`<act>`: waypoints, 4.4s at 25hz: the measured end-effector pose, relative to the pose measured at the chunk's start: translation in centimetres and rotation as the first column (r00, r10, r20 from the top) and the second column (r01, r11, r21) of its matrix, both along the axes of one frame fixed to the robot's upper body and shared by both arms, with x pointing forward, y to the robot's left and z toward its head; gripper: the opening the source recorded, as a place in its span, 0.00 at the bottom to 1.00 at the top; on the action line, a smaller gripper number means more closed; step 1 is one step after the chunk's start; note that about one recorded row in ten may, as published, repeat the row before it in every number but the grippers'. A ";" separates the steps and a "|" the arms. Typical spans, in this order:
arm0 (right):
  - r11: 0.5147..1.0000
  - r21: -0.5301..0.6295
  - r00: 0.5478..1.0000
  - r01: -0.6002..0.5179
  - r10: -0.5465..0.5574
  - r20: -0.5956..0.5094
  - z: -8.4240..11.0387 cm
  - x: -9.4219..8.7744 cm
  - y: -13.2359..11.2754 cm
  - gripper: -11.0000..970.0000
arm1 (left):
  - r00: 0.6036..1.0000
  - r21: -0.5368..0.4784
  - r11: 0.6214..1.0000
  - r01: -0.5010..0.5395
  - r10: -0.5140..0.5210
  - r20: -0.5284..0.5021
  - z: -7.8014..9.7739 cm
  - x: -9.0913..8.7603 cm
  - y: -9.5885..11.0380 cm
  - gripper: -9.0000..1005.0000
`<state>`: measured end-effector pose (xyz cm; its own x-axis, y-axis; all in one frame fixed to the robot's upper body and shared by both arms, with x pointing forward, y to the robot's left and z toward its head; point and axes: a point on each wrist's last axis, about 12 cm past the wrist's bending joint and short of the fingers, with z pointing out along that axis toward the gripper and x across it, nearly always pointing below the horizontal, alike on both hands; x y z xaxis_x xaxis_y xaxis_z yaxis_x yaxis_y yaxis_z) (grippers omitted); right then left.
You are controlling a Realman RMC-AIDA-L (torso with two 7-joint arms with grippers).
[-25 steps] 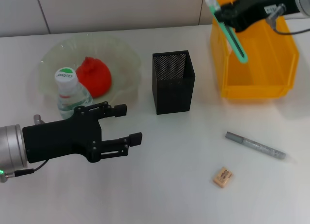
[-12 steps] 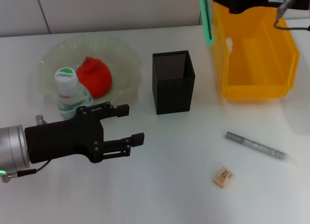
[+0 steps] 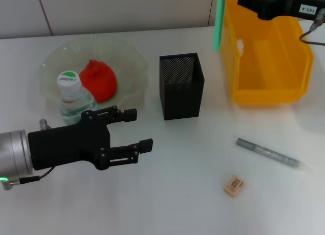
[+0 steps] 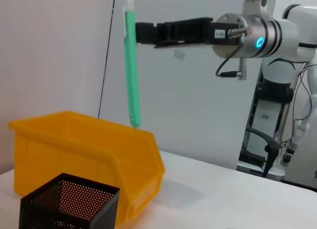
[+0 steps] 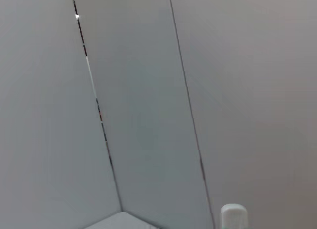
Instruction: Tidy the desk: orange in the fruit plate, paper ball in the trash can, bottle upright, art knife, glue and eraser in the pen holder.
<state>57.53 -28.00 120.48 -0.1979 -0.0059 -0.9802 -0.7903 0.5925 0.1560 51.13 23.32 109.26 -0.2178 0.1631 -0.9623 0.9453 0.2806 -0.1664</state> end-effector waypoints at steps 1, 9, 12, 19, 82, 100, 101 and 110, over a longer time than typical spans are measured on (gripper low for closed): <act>1.000 0.001 1.000 -0.008 0.008 -0.011 -0.3 0.2 0.0 0.12 | 1.000 0.000 1.000 0.000 0.000 0.000 0.0 0.0 0.0 0.79; 0.998 -0.031 0.997 -0.056 0.054 -0.055 -1.9 1.7 1.3 0.15 | 1.000 -0.002 1.000 0.000 0.000 -0.011 -0.3 -0.1 -0.1 0.79; 0.995 -0.063 0.995 -0.076 0.072 -0.067 -2.4 2.3 2.0 0.16 | 1.000 -0.002 1.000 0.000 0.000 -0.012 -0.3 -0.1 -0.1 0.79; 0.993 -0.091 0.995 -0.071 0.065 -0.071 -3.5 3.4 3.1 0.19 | 1.000 -0.002 1.000 0.006 -0.006 -0.007 -0.4 -0.1 -0.1 0.79; 0.733 -0.629 0.897 -0.260 -0.058 -0.437 1.3 -2.7 6.5 0.78 | 1.000 0.002 1.000 0.021 -0.021 -0.006 -1.0 -0.2 -0.3 0.79; 0.572 -0.748 0.854 -0.337 -0.148 -0.498 -0.9 -2.6 9.9 0.78 | 0.997 0.006 0.999 0.050 -0.051 0.064 -0.9 -0.4 -0.3 0.79; 0.572 -0.743 0.848 -0.347 -0.148 -0.509 -1.1 -2.5 10.0 0.78 | 0.997 0.006 0.999 0.050 -0.051 0.064 -0.9 -0.4 -0.3 0.79; 0.559 -0.711 0.794 -0.426 -0.145 -0.590 -2.4 -2.1 10.6 0.78 | 0.995 -0.037 0.999 0.019 -0.016 0.095 -1.2 -0.4 -0.3 0.79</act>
<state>55.40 -17.42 118.09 -0.5795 -0.7746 -0.2535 -0.8125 0.5735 0.1049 50.74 23.06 108.10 -0.1227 0.1292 -0.9840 0.9620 0.2590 -0.0859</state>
